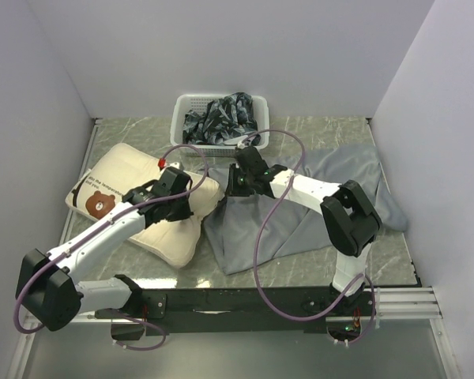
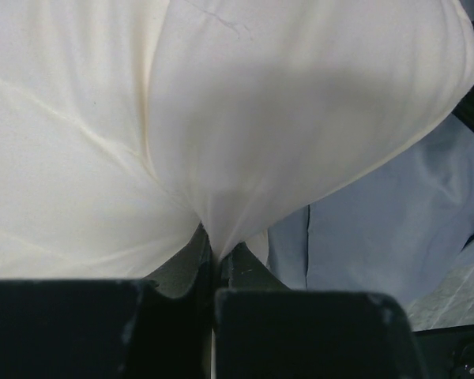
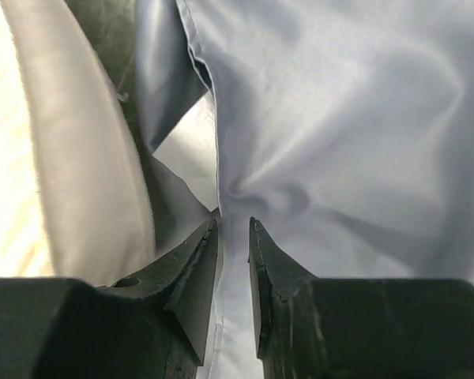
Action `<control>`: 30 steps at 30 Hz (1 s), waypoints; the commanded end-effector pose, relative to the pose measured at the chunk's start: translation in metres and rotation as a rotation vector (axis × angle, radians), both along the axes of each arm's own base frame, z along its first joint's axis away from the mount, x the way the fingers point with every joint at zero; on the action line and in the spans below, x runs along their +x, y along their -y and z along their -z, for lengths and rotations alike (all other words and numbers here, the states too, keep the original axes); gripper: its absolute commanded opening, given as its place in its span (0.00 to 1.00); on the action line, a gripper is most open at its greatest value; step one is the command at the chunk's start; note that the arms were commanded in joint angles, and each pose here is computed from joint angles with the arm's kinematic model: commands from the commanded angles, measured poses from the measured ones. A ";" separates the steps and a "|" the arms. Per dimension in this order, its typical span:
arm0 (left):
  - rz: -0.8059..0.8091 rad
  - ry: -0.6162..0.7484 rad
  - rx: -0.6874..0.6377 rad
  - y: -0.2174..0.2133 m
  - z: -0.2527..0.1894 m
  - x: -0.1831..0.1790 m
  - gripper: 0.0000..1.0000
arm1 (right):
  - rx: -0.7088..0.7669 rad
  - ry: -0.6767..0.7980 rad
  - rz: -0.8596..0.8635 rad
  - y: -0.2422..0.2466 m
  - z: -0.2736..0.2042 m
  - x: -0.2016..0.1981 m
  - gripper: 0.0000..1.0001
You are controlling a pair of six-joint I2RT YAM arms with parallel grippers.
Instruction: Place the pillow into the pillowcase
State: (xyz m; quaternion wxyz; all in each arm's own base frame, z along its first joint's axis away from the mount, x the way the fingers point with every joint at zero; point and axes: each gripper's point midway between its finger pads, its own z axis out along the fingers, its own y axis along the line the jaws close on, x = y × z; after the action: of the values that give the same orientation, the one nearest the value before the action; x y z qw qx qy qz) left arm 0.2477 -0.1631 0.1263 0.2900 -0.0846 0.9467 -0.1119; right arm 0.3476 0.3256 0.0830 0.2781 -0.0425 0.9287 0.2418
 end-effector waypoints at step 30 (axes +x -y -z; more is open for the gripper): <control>0.081 0.052 -0.001 0.020 -0.008 -0.018 0.01 | -0.038 0.136 0.086 0.035 -0.056 0.000 0.00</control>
State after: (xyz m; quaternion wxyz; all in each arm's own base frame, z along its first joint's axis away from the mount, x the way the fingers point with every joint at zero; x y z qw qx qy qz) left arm 0.2350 -0.1654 0.1295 0.3005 -0.0578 0.9464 -0.1036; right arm 0.3405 0.2986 0.0765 0.2833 -0.0445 0.9408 0.1808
